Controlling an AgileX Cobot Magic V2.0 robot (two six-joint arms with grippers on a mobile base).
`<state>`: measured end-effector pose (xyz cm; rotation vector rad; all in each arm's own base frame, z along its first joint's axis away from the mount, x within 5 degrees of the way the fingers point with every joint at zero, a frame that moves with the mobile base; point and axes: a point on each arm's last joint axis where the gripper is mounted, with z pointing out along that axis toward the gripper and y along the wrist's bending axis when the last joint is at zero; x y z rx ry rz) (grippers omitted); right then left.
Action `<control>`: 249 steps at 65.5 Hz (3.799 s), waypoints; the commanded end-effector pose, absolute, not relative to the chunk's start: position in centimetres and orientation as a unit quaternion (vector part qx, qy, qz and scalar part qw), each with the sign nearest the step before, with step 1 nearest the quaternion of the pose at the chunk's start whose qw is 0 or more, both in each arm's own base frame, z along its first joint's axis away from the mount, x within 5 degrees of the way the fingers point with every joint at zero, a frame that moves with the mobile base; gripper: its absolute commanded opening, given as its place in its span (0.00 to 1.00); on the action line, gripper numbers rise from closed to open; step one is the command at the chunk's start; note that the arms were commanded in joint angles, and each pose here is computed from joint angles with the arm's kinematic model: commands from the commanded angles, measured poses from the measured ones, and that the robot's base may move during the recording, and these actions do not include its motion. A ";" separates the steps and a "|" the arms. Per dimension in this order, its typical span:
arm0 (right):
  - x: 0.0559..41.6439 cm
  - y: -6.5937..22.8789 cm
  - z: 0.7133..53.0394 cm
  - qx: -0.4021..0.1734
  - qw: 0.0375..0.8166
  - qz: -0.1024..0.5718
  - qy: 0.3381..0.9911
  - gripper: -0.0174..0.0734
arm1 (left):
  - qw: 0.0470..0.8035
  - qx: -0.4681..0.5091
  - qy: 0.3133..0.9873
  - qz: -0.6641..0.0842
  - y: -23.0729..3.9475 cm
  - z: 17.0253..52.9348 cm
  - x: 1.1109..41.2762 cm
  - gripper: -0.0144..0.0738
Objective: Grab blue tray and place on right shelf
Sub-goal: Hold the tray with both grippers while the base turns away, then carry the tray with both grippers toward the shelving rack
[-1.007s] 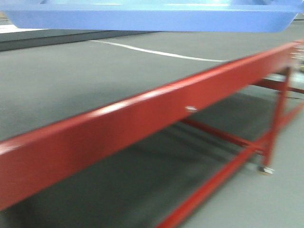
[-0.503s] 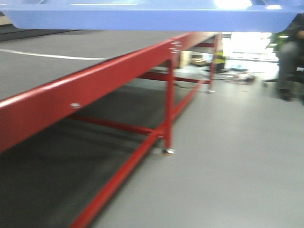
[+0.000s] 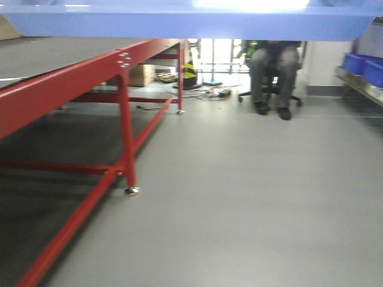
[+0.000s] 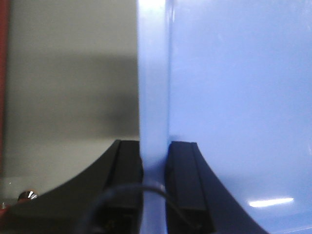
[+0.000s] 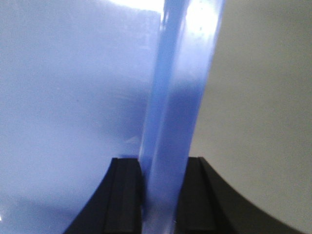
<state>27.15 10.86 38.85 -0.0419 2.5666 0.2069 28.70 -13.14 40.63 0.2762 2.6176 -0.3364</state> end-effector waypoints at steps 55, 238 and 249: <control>26.5 10.3 41.0 -0.029 0.332 0.075 0.940 0.26 | 0.236 0.114 0.957 -0.123 -12.6 42.4 26.7 0.11; 26.6 10.3 41.0 -0.029 0.332 0.075 0.940 0.26 | 0.232 0.114 0.956 -0.135 -12.8 42.4 26.6 0.11; 26.6 10.3 41.0 -0.029 0.332 0.075 0.940 0.26 | 0.232 0.114 0.956 -0.135 -12.8 42.4 26.6 0.11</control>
